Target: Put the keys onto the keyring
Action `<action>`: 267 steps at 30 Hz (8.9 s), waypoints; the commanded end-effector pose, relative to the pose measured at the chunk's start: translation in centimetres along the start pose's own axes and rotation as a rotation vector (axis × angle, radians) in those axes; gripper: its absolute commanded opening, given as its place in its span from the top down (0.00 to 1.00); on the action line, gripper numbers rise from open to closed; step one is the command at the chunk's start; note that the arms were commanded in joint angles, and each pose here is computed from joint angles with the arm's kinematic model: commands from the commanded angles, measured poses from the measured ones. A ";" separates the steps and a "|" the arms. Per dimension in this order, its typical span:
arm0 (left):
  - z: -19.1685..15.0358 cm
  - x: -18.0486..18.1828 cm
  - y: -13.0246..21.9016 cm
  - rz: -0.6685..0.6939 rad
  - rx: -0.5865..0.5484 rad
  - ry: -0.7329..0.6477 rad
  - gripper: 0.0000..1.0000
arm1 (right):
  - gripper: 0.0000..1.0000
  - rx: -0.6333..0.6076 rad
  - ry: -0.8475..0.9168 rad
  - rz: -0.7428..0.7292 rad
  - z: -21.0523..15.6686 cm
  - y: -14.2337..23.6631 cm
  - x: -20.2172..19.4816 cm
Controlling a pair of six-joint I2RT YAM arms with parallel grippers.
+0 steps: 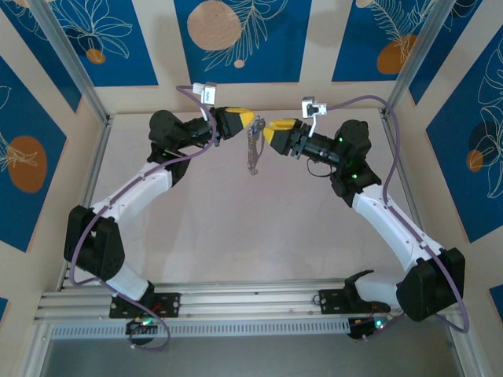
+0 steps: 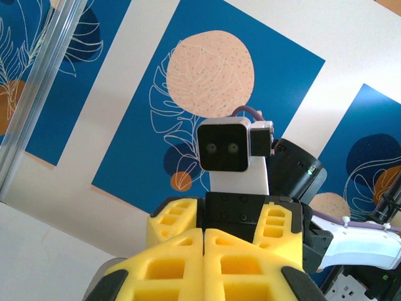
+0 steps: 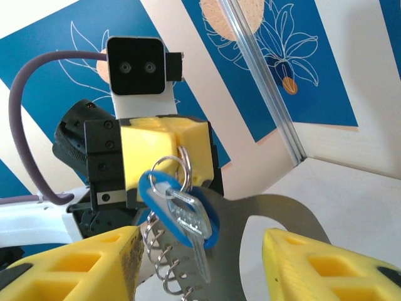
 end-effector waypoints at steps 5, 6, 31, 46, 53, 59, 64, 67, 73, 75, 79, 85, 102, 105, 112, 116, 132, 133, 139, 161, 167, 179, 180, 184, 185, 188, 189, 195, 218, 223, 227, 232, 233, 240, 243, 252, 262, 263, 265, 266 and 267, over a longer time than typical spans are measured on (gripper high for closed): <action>1.6 -2.0 0.1 -0.029 -0.034 -0.065 1.00 | 0.45 0.014 0.021 0.057 0.8 -2.3 0.9; 1.6 -2.0 0.1 -0.029 -0.033 -0.065 1.00 | 0.46 0.022 0.021 0.062 0.7 -2.5 1.0; 1.8 -2.1 0.3 -0.007 -0.037 -0.082 1.00 | 1.00 0.072 -0.005 0.028 -1.7 -0.7 0.2; 1.8 -2.2 0.3 -0.009 -0.037 -0.085 1.00 | 1.00 0.187 -0.013 0.091 -3.8 -1.8 1.3; 1.7 -2.1 0.3 -0.011 -0.036 -0.083 1.00 | 0.90 0.215 -0.028 0.071 -4.0 -1.2 0.9; 1.5 -2.1 0.3 -0.013 -0.035 -0.078 1.00 | 0.74 0.136 -0.016 0.003 -2.3 1.2 0.4; 1.5 -2.2 0.3 -0.025 -0.042 -0.070 1.00 | 0.69 0.014 -0.005 -0.024 0.4 2.2 0.7; 1.5 -2.2 0.3 -0.027 -0.048 -0.067 1.00 | 0.57 -0.052 -0.002 -0.020 1.9 2.0 0.9; 1.6 -2.0 0.3 -0.019 -0.063 -0.060 1.00 | 0.54 -0.091 -0.036 0.055 3.8 0.2 1.4; 1.6 -2.1 0.3 -0.018 -0.065 -0.057 1.00 | 0.54 -0.090 -0.038 0.073 3.9 -0.6 1.6; 1.6 -2.1 0.2 -0.019 -0.067 -0.055 1.00 | 0.55 -0.075 -0.049 0.093 3.7 -1.9 1.6; 1.6 -2.2 0.2 -0.021 -0.066 -0.057 1.00 | 0.61 -0.056 -0.058 0.108 3.1 -2.9 1.5; 1.6 -2.1 0.2 -0.013 -0.067 -0.061 1.00 | 0.55 -0.094 -0.048 0.090 3.5 -1.3 1.8; 1.7 -2.0 0.2 -0.013 -0.068 -0.061 1.00 | 0.55 -0.084 -0.045 0.102 3.3 -1.3 2.2; 1.8 -2.2 0.2 -0.016 -0.070 -0.065 1.00 | 0.55 -0.051 -0.059 0.112 2.4 -1.9 2.1; 1.9 -2.3 0.2 -0.014 -0.071 -0.067 1.00 | 0.58 -0.044 -0.068 0.110 1.9 -2.2 1.8; 2.0 -2.5 0.2 -0.016 -0.075 -0.069 1.00 | 0.78 -0.019 -0.076 0.122 1.3 -2.7 2.0; 2.0 -2.5 0.2 -0.014 -0.075 -0.067 1.00 | 0.81 -0.014 -0.077 0.125 1.2 -2.7 2.1; 2.0 -2.5 0.1 -0.013 -0.071 -0.068 1.00 | 1.00 -0.004 -0.071 0.115 1.0 -2.5 2.0; -1.1 1.0 0.9 0.030 0.144 -0.110 0.42 | 1.00 0.173 0.023 -0.057 0.4 1.0 -1.0; -1.5 3.7 0.2 0.004 0.181 -0.117 0.42 | 1.00 0.192 0.060 -0.084 0.9 1.0 -3.2; -0.6 9.6 -0.2 0.026 0.234 -0.054 0.42 | 1.00 0.269 -0.023 -0.085 1.3 0.8 -8.9; -0.8 9.9 -0.2 0.032 0.234 -0.040 0.42 | 1.00 0.274 -0.046 -0.073 1.5 0.8 -9.2; -2.1 10.7 -0.1 0.023 0.197 0.028 0.43 | 1.00 0.281 -0.109 -0.059 1.8 0.8 -10.3; -2.7 10.8 0.0 0.020 0.191 0.041 0.43 | 1.00 0.283 -0.110 -0.057 1.7 0.9 -10.4; -4.0 10.7 0.4 0.005 0.209 0.045 0.43 | 1.00 0.282 -0.096 -0.052 1.4 1.1 -10.1; -4.3 10.7 0.6 0.007 0.220 0.047 0.44 | 1.00 0.282 -0.098 -0.045 1.3 1.1 -9.9; -4.6 10.0 0.9 0.019 0.304 0.023 0.43 | 1.00 0.309 -0.087 -0.015 1.8 0.7 -7.8; -4.0 7.0 1.1 -0.116 0.327 -0.012 0.49 | 1.00 0.377 -0.046 0.057 0.5 -2.1 -4.5; -3.2 6.4 0.9 -0.158 0.297 -0.017 0.49 | 1.00 0.373 -0.043 0.051 0.5 -2.3 -4.7; -2.4 6.1 0.8 -0.176 0.274 -0.030 0.49 | 1.00 0.371 -0.046 0.039 0.4 -2.3 -5.0; -1.7 5.5 0.7 -0.206 0.260 -0.028 0.50 | 1.00 0.361 -0.046 0.035 0.4 -2.5 -5.3; -1.6 5.4 0.7 -0.207 0.257 -0.030 0.51 | 1.00 0.358 -0.046 0.034 0.4 -2.5 -5.4; -2.1 6.0 0.5 -0.205 0.262 -0.012 0.54 | 1.00 0.350 -0.035 0.042 0.8 -2.6 -5.1; -2.5 6.2 0.4 -0.207 0.268 0.000 0.57 | 1.00 0.348 -0.031 0.043 0.8 -2.7 -5.1; -3.5 6.3 -0.1 -0.203 0.313 0.009 0.62 | 1.00 0.339 -0.024 0.047 1.2 -3.0 -5.2; -4.1 6.0 -0.4 -0.204 0.338 0.007 0.73 | 1.00 0.334 -0.016 0.054 1.1 -3.1 -5.0; -4.1 5.9 -0.5 -0.205 0.340 0.007 0.73 | 1.00 0.334 -0.017 0.055 1.1 -3.1 -5.0; -4.2 5.8 -0.6 -0.206 0.343 0.003 0.73 | 1.00 0.335 -0.017 0.057 1.0 -3.1 -5.0; -4.2 5.8 -0.6 -0.207 0.344 0.002 0.73 | 1.00 0.335 -0.017 0.057 1.0 -3.1 -5.0; -4.3 5.8 -0.6 -0.208 0.345 0.003 0.74 | 1.00 0.334 -0.018 0.056 1.0 -3.1 -5.0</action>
Point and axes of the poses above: each hand's point on the last joint's axis, 136 mm out from that joint toward the fingers, its own y axis back along the fingers, its own x axis along the line the jaws close on, z = x × y, the point moved 1 cm from there along y, back along the fingers, and after that the axes turned 13 degrees about -y, right-handed, at the moved point
